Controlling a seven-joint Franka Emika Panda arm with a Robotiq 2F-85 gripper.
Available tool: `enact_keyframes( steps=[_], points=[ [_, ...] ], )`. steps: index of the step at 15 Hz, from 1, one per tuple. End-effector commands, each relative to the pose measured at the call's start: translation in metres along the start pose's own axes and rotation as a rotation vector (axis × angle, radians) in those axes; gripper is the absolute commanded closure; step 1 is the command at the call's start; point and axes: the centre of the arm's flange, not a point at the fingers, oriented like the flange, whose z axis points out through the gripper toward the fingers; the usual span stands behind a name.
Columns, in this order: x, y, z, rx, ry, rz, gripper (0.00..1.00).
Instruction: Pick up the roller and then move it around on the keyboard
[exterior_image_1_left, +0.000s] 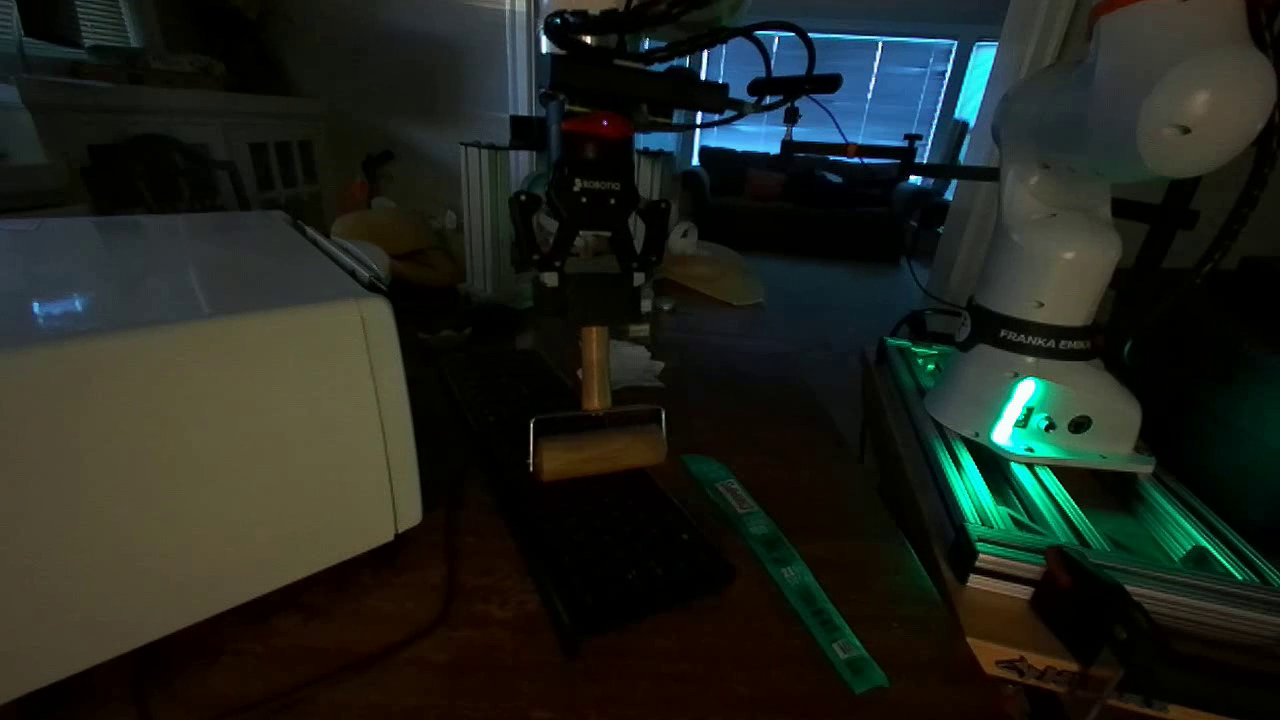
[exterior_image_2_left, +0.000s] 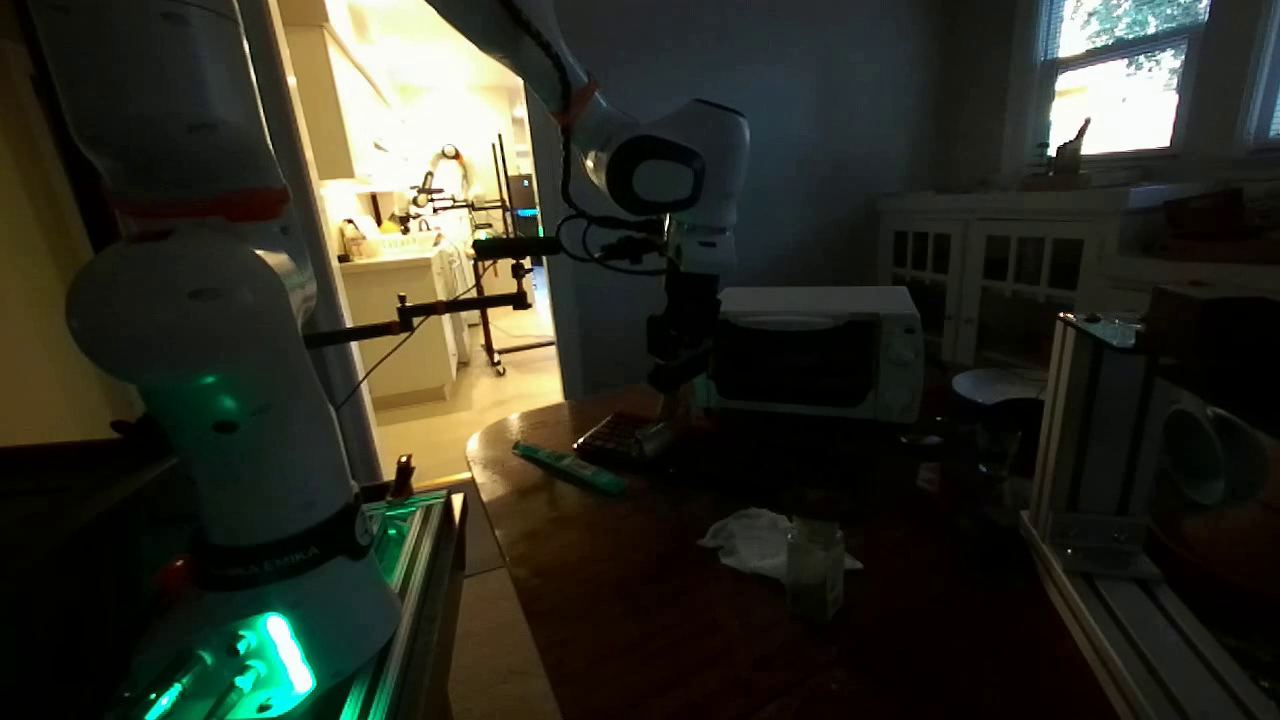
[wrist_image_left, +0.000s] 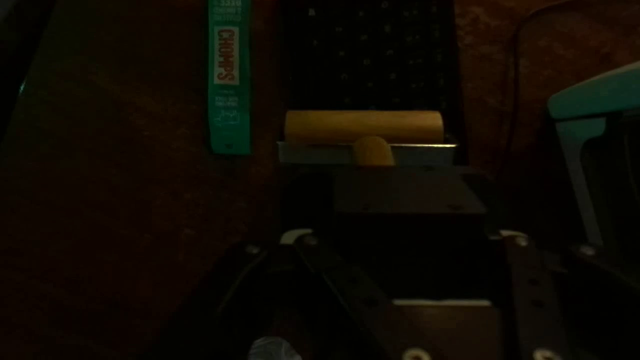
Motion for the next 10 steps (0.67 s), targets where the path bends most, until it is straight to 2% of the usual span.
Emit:
enact_keyframes(
  steps=[1, 5, 10],
  points=[
    [0.029, -0.001, 0.002, -0.033, 0.024, 0.051, 0.67],
    [0.057, 0.002, -0.012, 0.012, 0.054, 0.051, 0.67],
    [0.084, 0.008, -0.017, 0.032, 0.067, 0.058, 0.67]
  ],
)
